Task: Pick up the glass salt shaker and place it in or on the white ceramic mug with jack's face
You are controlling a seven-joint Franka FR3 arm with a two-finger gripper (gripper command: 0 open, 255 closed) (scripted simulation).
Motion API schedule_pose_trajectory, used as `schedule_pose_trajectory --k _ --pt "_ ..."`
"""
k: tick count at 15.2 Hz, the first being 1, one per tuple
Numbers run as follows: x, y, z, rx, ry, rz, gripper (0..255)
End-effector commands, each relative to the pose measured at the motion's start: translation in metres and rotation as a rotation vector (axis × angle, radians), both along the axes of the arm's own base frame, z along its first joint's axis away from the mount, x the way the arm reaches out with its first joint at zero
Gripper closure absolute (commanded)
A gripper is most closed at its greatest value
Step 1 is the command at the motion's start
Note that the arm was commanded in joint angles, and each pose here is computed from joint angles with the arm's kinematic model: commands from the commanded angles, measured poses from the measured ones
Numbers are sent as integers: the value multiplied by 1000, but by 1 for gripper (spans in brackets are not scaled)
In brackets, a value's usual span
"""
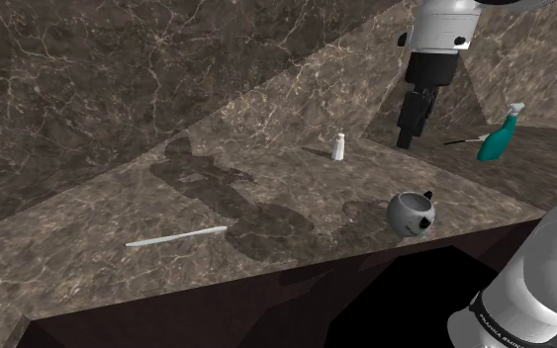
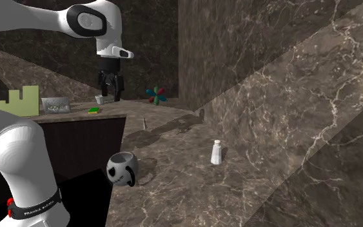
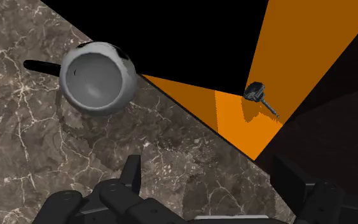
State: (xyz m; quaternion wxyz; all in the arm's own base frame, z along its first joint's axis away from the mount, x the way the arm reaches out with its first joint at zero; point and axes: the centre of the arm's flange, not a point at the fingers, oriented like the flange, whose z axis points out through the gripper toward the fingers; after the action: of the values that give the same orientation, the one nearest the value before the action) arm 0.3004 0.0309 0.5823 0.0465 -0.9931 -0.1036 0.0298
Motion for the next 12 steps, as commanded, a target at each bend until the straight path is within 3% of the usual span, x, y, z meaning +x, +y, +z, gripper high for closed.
schedule_pose_trajectory --k 1,12 --pt "0 0 0 0 0 0 0" --pt "109 -78 -54 1 -7 -40 0"
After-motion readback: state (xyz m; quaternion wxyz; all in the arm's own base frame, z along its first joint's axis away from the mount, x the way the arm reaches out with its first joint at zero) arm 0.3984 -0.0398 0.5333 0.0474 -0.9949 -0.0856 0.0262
